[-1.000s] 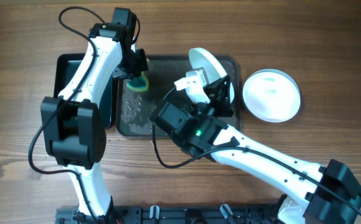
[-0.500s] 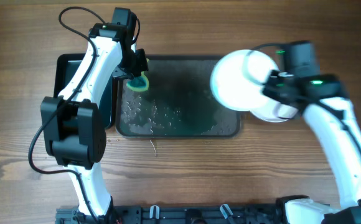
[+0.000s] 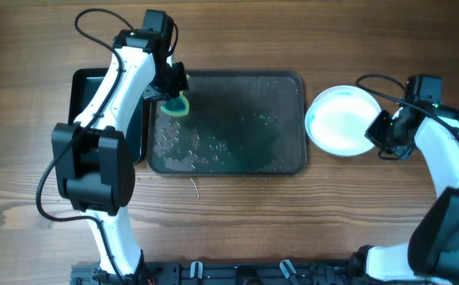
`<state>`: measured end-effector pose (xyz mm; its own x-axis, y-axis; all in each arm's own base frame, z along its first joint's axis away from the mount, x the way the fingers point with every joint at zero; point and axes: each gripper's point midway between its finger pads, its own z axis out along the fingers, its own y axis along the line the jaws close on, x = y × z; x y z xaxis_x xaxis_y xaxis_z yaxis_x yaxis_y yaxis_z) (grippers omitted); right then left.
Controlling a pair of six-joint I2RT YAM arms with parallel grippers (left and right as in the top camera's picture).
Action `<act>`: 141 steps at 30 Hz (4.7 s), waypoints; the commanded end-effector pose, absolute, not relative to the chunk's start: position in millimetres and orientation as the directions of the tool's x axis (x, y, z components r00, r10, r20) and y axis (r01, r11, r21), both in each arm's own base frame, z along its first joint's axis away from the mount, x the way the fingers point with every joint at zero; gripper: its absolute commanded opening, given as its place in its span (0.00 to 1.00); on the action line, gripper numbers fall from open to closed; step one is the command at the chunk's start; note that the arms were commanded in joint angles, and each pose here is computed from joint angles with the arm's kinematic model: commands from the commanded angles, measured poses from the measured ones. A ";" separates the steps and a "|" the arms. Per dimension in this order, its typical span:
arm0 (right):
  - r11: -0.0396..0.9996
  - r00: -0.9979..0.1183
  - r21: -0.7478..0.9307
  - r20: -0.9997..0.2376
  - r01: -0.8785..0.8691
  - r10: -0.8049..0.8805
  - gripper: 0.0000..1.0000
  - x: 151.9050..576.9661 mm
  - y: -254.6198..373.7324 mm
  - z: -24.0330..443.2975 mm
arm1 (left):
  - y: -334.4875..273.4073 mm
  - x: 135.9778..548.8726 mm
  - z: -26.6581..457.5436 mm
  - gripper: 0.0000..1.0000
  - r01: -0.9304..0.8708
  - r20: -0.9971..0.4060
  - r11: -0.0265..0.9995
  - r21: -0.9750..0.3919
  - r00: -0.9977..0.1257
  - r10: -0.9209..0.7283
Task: Clean dirty plates on tray and stack at the side
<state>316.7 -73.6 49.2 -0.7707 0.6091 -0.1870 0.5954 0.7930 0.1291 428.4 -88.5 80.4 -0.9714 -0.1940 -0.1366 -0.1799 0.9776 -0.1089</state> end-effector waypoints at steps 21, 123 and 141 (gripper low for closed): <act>0.924 -0.889 0.333 -0.344 0.187 0.303 0.73 350.2 17.6 168.0 | 67.3 383.8 127.9 0.04 -0.314 -0.161 0.949 0.002 -0.937 -0.310; 0.969 -0.013 0.130 -0.991 -0.208 0.130 1.00 243.1 36.1 178.5 | 63.9 397.6 182.1 1.00 -0.230 -0.445 0.971 -0.060 -0.865 -0.233; 0.970 -0.013 0.130 -0.991 -0.208 0.130 1.00 243.1 36.1 178.5 | 2.6 297.2 369.4 1.00 -0.018 -0.951 0.996 -0.087 -0.297 -0.089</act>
<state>244.0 34.4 175.9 -0.0228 0.1236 -0.9921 -0.1988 0.9720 0.1256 320.2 16.3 384.9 -0.3822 -0.0968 -0.9190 -0.0951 0.9933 -0.0651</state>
